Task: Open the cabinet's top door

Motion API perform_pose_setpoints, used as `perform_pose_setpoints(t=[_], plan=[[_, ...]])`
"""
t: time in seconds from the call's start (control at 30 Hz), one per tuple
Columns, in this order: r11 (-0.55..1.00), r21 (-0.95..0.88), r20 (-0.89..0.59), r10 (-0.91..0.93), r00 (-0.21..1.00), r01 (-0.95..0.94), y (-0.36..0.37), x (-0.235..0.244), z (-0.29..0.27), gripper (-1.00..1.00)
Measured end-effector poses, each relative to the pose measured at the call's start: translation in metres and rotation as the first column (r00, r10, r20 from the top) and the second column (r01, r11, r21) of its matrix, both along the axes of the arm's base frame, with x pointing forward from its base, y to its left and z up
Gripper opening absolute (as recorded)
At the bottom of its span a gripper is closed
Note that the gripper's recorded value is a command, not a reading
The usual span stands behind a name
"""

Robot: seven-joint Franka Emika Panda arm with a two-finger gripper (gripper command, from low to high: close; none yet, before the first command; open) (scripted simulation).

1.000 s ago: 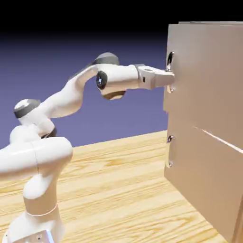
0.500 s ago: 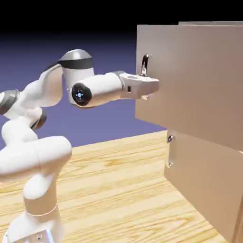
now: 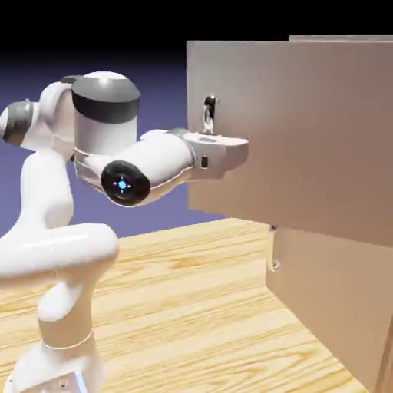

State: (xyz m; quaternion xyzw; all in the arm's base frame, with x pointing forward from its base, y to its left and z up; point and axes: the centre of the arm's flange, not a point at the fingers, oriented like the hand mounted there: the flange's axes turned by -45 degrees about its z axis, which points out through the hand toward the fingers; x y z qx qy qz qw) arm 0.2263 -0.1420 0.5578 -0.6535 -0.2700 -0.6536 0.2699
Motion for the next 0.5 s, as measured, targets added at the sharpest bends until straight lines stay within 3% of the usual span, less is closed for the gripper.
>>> perform_pose_setpoints(t=[0.5], plan=[[0.961, 0.000, 0.000, 0.275, 0.961, -0.275, -0.110, -0.033, 0.000, -1.00]])
